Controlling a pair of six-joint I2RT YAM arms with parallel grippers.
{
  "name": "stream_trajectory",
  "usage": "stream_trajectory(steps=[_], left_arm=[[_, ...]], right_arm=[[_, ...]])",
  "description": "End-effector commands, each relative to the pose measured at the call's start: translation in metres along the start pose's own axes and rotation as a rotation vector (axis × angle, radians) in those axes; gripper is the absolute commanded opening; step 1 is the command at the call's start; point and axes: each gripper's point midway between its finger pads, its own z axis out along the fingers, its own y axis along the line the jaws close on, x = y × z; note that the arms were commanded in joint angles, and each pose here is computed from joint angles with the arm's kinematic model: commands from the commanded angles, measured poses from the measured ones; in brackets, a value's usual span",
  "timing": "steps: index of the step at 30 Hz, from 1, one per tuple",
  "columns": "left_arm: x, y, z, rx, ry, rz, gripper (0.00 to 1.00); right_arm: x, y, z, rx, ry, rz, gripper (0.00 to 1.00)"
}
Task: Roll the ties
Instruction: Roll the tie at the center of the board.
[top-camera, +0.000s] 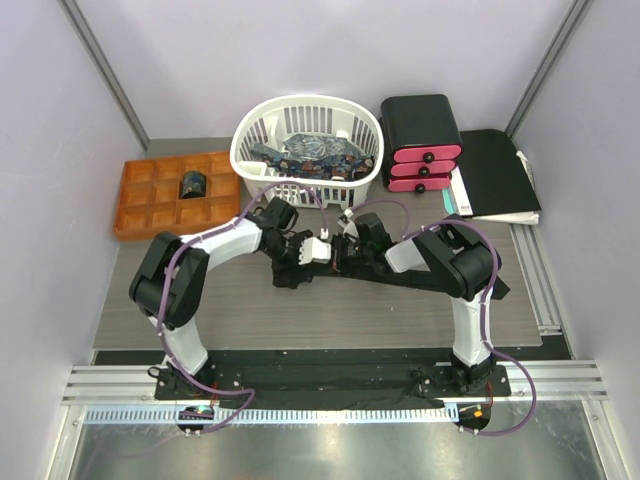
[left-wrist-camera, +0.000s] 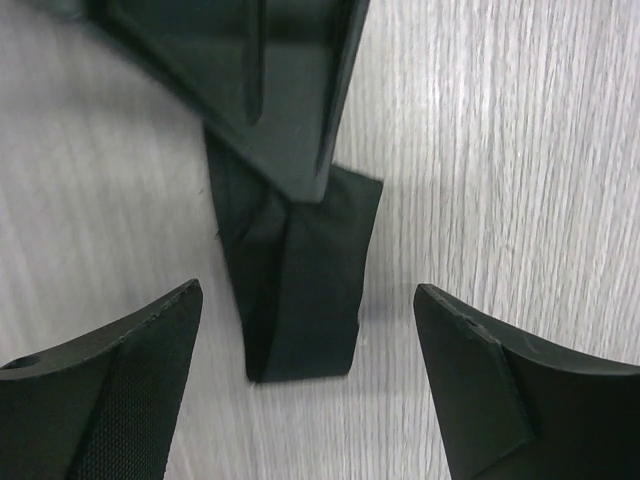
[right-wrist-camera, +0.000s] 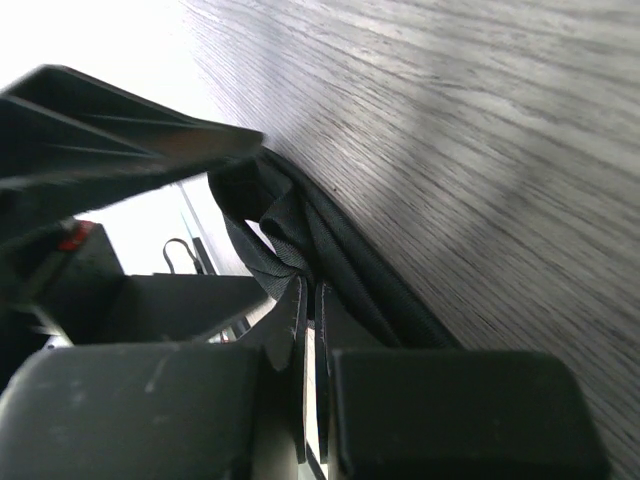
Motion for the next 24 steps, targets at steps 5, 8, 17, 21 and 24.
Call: stream_trajectory(steps=[5, 8, 17, 21, 24], left_arm=[[-0.002, 0.008, 0.013, 0.032, 0.045, 0.008, 0.72], [0.003, 0.000, 0.015, 0.083, 0.060, 0.027, 0.64], [0.011, -0.038, 0.007, 0.223, 0.047, 0.132, 0.38], [0.010, -0.039, 0.007, 0.224, 0.046, 0.135, 0.34], [0.011, -0.040, 0.007, 0.231, 0.046, 0.135, 0.29]], right_arm=[[-0.015, 0.032, -0.003, -0.053, -0.042, -0.016, 0.01], [-0.016, 0.039, -0.005, -0.066, -0.043, -0.008, 0.01], [-0.020, 0.056, -0.005, -0.095, -0.033, 0.006, 0.01], [-0.018, 0.049, -0.003, -0.070, -0.017, -0.008, 0.01], [-0.014, 0.038, 0.000, -0.047, 0.000, -0.023, 0.01]])
